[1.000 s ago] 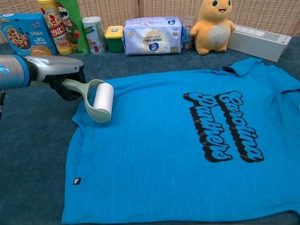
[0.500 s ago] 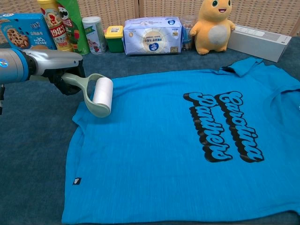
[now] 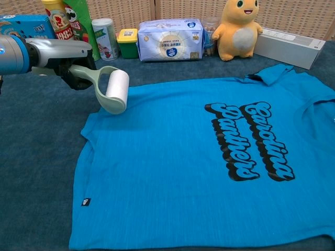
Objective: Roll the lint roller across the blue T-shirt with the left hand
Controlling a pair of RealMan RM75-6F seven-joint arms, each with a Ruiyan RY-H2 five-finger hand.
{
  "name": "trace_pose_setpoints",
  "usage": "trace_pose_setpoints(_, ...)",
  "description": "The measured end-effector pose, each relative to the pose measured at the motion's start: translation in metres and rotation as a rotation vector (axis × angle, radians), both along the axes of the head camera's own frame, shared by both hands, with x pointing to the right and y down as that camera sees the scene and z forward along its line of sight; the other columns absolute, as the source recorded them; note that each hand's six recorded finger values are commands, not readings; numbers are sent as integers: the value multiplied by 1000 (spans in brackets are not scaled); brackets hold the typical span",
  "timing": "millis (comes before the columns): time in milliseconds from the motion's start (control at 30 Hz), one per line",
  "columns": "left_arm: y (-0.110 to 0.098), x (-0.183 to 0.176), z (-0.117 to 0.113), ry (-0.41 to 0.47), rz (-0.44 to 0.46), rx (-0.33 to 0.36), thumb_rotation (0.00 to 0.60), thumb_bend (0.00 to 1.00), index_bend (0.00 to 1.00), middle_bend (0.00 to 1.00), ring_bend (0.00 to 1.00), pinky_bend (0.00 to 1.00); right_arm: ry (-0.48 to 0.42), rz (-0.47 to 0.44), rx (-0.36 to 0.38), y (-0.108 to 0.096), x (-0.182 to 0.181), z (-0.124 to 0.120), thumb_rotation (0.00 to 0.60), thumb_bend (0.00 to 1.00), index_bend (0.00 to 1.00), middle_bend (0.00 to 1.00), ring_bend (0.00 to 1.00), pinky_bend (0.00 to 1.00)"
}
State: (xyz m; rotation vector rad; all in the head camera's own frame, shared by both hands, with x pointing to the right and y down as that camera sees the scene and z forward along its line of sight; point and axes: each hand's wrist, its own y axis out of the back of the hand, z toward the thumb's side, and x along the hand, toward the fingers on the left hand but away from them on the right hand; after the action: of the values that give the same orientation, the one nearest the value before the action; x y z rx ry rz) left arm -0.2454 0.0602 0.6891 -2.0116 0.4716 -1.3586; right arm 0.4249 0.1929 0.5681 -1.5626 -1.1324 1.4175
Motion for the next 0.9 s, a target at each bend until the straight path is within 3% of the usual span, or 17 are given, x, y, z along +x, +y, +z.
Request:
trace_pose_setpoints(233,4,20,12,27,-5,9,600,978,1000,862,867,995,-20,9,-6,-2,3,-1,600,0,80,0,0,0)
trace_pose_setpoints(900,10,49,41,-68,33,6,600,974,1000,862,867,995,-68,27,-19,-4,9,-6,600,0,80,0,0,0)
